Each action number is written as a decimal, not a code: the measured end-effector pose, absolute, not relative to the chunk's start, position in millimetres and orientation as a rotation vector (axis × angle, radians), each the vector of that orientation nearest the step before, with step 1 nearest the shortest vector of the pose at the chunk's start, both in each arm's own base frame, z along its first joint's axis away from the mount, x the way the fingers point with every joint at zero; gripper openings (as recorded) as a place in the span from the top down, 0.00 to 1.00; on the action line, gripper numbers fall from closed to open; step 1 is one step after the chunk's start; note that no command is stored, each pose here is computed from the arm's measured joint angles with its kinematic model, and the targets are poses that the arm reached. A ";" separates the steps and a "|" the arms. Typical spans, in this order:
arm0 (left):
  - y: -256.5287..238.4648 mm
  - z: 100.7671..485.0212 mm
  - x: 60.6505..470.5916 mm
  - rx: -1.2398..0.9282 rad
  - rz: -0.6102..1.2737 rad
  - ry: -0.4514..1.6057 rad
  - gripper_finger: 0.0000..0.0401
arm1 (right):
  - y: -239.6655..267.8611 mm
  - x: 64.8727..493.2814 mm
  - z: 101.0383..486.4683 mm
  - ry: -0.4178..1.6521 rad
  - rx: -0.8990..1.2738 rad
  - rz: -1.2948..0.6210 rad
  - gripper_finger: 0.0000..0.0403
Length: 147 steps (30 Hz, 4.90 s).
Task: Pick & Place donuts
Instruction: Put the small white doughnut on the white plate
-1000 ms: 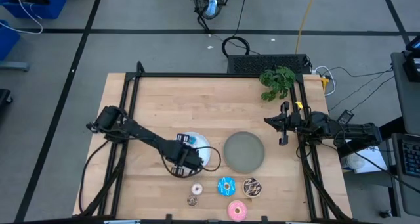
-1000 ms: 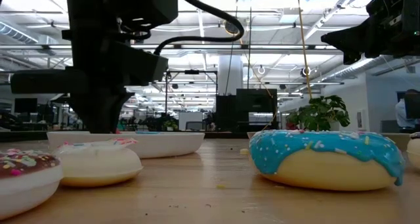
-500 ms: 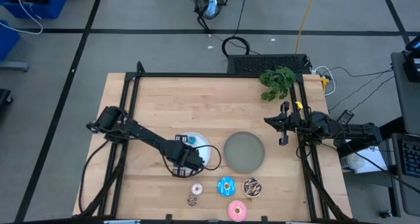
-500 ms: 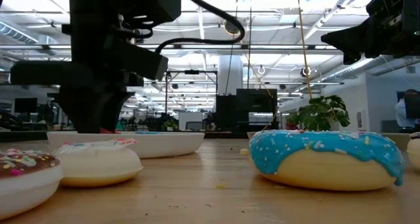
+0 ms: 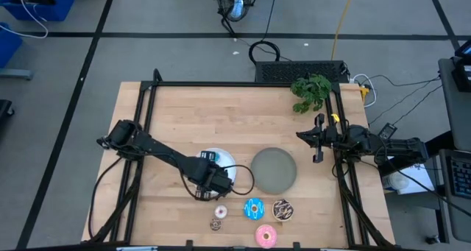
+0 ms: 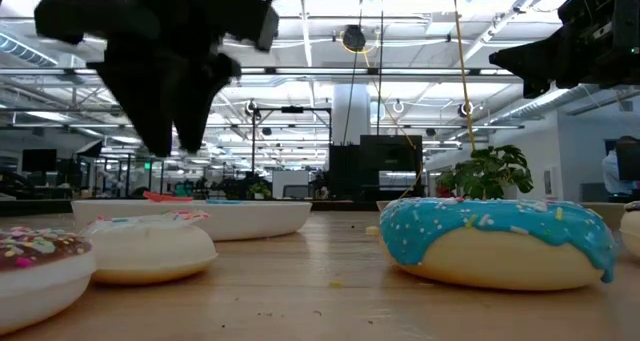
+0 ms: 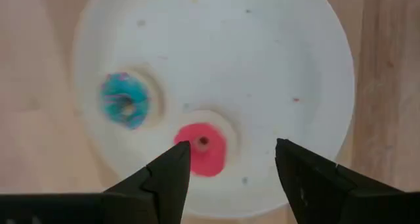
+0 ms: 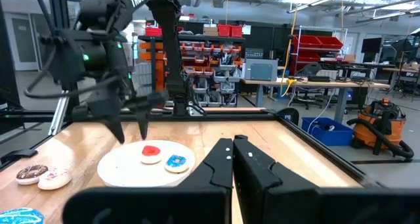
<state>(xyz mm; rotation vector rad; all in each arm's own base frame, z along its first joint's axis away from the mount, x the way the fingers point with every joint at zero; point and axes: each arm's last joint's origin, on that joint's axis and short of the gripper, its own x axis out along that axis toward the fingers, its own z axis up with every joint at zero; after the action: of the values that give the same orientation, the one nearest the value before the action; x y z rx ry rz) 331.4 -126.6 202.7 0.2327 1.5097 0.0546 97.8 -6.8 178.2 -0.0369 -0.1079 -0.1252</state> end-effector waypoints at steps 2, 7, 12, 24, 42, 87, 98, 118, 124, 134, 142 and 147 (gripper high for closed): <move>-132.7 214.9 334.5 0.234 0.057 1.476 0.44 | -6.7 97.8 178.1 -0.108 -0.037 -0.125 1.00; -155.4 243.0 343.1 0.154 -0.016 1.353 0.44 | -6.7 97.8 178.2 -0.108 -0.038 -0.125 1.00; -179.6 261.6 340.3 0.157 -0.080 1.274 0.55 | -6.8 97.8 178.2 -0.108 -0.037 -0.125 1.00; -212.0 269.5 331.8 0.175 -0.199 1.185 0.96 | -6.8 97.7 179.0 -0.116 -0.036 -0.126 1.00; -216.5 226.3 369.1 0.060 -0.150 1.360 0.99 | -6.9 97.7 179.0 -0.116 -0.039 -0.130 1.00; -226.2 177.9 385.2 0.350 -0.237 1.494 0.64 | -6.7 97.8 178.8 -0.115 -0.039 -0.126 1.00; -225.3 172.8 387.4 0.321 -0.261 1.484 0.64 | -6.7 97.8 178.8 -0.115 -0.038 -0.126 1.00; -227.5 173.1 391.0 0.332 -0.305 1.442 0.55 | -6.8 97.7 178.9 -0.115 -0.037 -0.126 1.00; -224.3 162.2 387.0 0.349 -0.302 1.475 0.55 | -6.8 97.8 178.8 -0.115 -0.037 -0.126 1.00; -216.2 141.1 385.8 0.297 -0.340 1.479 0.55 | -6.8 97.8 178.9 -0.116 -0.037 -0.126 1.00; -212.3 140.1 388.1 0.252 -0.371 1.494 0.59 | -6.8 97.7 178.9 -0.116 -0.037 -0.126 1.00; -213.0 139.8 387.7 0.242 -0.383 1.499 0.76 | -6.7 97.7 178.9 -0.116 -0.037 -0.126 1.00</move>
<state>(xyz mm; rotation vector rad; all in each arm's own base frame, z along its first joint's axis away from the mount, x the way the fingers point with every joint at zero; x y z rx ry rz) 387.7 -213.0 139.8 0.2418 1.4989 -0.3830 97.7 -6.7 178.9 -0.0368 -0.1158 -0.1257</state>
